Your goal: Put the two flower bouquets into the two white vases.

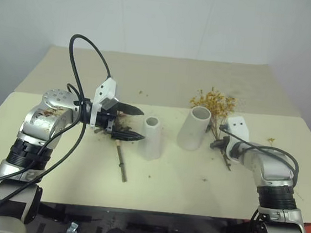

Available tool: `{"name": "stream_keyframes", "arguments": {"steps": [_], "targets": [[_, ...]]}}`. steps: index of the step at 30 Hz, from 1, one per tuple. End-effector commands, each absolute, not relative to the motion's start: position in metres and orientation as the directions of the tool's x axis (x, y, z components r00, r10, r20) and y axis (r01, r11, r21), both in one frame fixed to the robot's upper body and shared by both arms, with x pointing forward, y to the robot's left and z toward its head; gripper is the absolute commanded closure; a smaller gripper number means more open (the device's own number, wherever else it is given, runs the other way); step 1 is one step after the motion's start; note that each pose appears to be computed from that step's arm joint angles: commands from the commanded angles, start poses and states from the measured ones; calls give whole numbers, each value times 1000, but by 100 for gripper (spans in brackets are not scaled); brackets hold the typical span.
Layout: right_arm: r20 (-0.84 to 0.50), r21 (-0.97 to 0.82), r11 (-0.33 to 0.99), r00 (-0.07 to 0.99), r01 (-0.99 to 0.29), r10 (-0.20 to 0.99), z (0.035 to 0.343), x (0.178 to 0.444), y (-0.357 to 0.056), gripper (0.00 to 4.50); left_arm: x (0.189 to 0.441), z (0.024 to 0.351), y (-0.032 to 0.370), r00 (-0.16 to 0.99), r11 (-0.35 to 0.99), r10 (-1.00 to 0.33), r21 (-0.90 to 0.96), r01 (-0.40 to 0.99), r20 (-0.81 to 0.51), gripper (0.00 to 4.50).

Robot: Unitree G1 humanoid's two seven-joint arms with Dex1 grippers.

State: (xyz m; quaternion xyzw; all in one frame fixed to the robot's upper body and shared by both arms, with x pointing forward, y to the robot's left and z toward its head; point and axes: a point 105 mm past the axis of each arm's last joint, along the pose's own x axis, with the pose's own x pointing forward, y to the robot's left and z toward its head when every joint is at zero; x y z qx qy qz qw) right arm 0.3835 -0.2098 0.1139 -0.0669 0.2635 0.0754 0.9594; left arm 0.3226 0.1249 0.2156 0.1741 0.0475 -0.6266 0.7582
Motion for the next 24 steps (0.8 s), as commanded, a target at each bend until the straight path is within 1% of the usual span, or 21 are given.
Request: {"name": "stream_keyframes", "arguments": {"steps": [1, 4, 6, 8, 10, 13, 16, 18, 20, 24], "targets": [[-399, -59, 997, 917, -56, 28, 139, 388, -228, 447, 319, 229, 129, 229, 164, -937, 248, 955, -264, 0], [-262, 2, 1000, 965, -3, 3, 165, 389, -237, 447, 320, 230, 131, 238, 173, -935, 249, 953, -262, 0], [-120, 13, 1000, 993, 14, -12, 187, 388, -241, 447, 320, 231, 132, 243, 179, -934, 249, 952, -260, 0], [16, 32, 999, 999, 37, -38, 208, 385, -244, 447, 320, 231, 133, 248, 183, -934, 250, 951, -258, 0], [114, 53, 998, 993, 30, -36, 228, 383, -243, 447, 320, 231, 133, 251, 186, -934, 251, 950, -256, 0], [290, 103, 994, 957, -32, 1, 263, 376, -235, 447, 321, 231, 134, 258, 195, -933, 251, 948, -252, 0], [430, 108, 982, 898, -157, 96, 293, 368, -218, 447, 321, 232, 135, 265, 204, -933, 249, 947, -243, 0], [517, 73, 962, 835, -261, 188, 312, 359, -197, 447, 321, 233, 136, 269, 212, -936, 246, 946, -227, 0], [563, 33, 943, 786, -331, 256, 321, 353, -182, 447, 321, 234, 136, 277, 223, -937, 244, 944, -214, 0], [620, 27, 904, 717, -427, 320, 327, 346, -161, 447, 320, 235, 139, 290, 241, -937, 239, 941, -194, 0]]}}
